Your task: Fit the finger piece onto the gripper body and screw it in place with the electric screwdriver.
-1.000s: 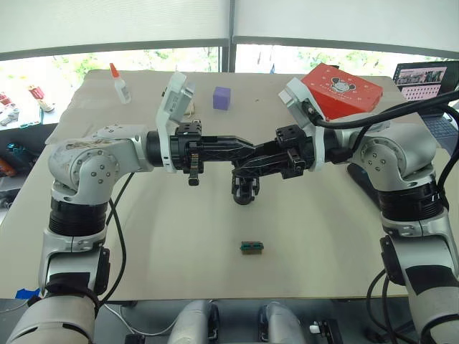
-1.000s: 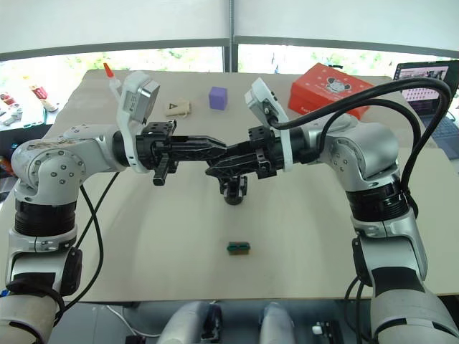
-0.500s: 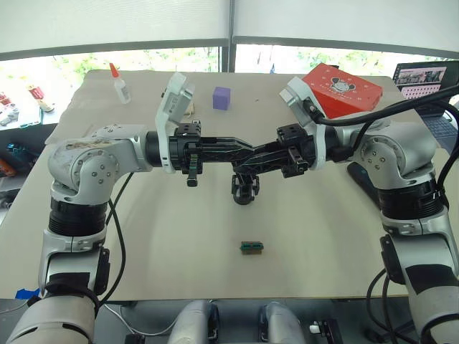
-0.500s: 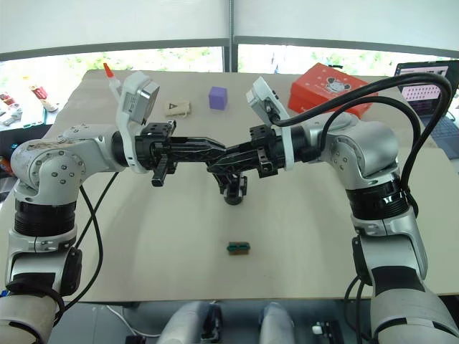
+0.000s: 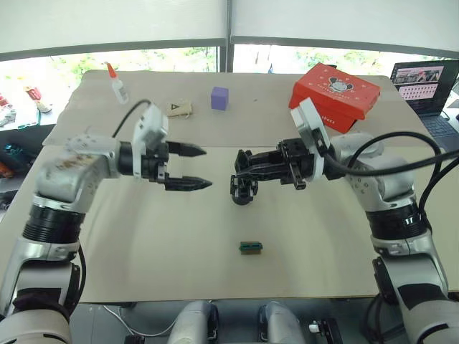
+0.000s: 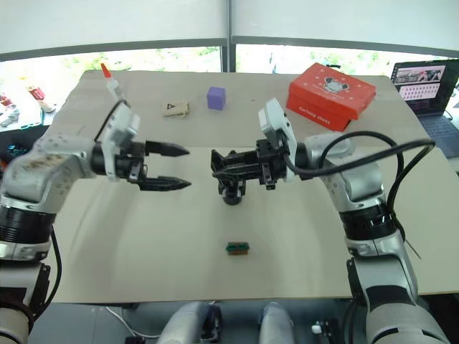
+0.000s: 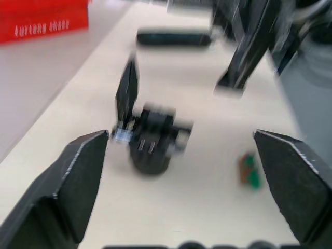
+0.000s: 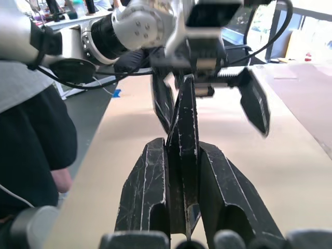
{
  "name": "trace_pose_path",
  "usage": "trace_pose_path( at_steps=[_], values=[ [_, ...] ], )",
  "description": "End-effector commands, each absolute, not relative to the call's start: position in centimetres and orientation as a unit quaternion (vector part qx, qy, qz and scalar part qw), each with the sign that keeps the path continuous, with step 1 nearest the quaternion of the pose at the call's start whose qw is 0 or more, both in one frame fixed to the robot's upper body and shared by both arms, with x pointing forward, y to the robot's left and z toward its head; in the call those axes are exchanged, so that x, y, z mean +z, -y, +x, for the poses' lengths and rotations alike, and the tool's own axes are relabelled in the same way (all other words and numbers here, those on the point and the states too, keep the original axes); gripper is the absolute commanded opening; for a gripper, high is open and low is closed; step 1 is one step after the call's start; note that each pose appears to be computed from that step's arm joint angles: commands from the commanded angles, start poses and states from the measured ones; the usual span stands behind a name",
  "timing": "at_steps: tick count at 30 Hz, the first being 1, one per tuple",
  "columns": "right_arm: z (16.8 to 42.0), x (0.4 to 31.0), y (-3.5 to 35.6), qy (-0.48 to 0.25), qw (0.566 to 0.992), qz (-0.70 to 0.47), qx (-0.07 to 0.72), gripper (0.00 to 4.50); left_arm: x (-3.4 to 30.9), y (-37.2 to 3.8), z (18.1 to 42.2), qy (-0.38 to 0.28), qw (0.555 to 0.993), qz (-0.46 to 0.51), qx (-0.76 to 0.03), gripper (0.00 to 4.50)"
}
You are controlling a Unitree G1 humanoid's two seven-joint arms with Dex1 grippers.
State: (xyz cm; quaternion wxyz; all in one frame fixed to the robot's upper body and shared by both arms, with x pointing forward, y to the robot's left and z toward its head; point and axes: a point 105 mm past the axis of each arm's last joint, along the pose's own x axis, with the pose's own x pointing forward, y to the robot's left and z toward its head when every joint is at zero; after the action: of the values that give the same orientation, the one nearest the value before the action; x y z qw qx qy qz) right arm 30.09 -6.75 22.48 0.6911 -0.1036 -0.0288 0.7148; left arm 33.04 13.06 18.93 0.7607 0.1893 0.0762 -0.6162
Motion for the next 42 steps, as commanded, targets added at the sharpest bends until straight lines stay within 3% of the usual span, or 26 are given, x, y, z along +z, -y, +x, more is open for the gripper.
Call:
trace_pose_path(
  at_steps=[1,6,14,25,28,31,37,42],
  values=[
    [30.0,23.2,7.5,0.063,0.690,-0.133,0.708,0.35,16.5,-11.5,34.1,-0.056,0.745,0.243,-0.619,4.50],
    [30.0,23.0,7.7,0.053,0.692,-0.133,0.707,0.35,13.8,-9.5,36.4,-0.040,0.751,0.249,-0.610,4.50],
    [29.3,22.2,8.4,0.028,0.683,-0.135,0.718,0.35,12.4,-6.4,38.0,-0.047,0.761,0.184,-0.620,4.50],
    [29.3,21.4,8.5,0.023,0.695,-0.130,0.707,0.35,11.2,-4.9,38.2,-0.045,0.760,0.187,-0.620,4.50],
    [29.6,21.1,8.4,0.025,0.703,-0.126,0.700,0.35,11.3,-4.7,38.4,-0.031,0.768,0.186,-0.612,3.65],
    [30.1,20.8,8.1,0.030,0.708,-0.123,0.695,0.35,11.2,-4.4,38.3,-0.037,0.766,0.167,-0.619,2.28],
    [32.4,20.6,6.6,0.078,0.735,-0.113,0.664,0.35,10.6,-4.4,38.1,-0.043,0.757,0.183,-0.626,2.27],
    [33.1,19.8,6.4,0.085,0.722,-0.128,0.675,0.35,10.6,-4.4,37.8,-0.037,0.745,0.201,-0.635,2.27]
  ],
)
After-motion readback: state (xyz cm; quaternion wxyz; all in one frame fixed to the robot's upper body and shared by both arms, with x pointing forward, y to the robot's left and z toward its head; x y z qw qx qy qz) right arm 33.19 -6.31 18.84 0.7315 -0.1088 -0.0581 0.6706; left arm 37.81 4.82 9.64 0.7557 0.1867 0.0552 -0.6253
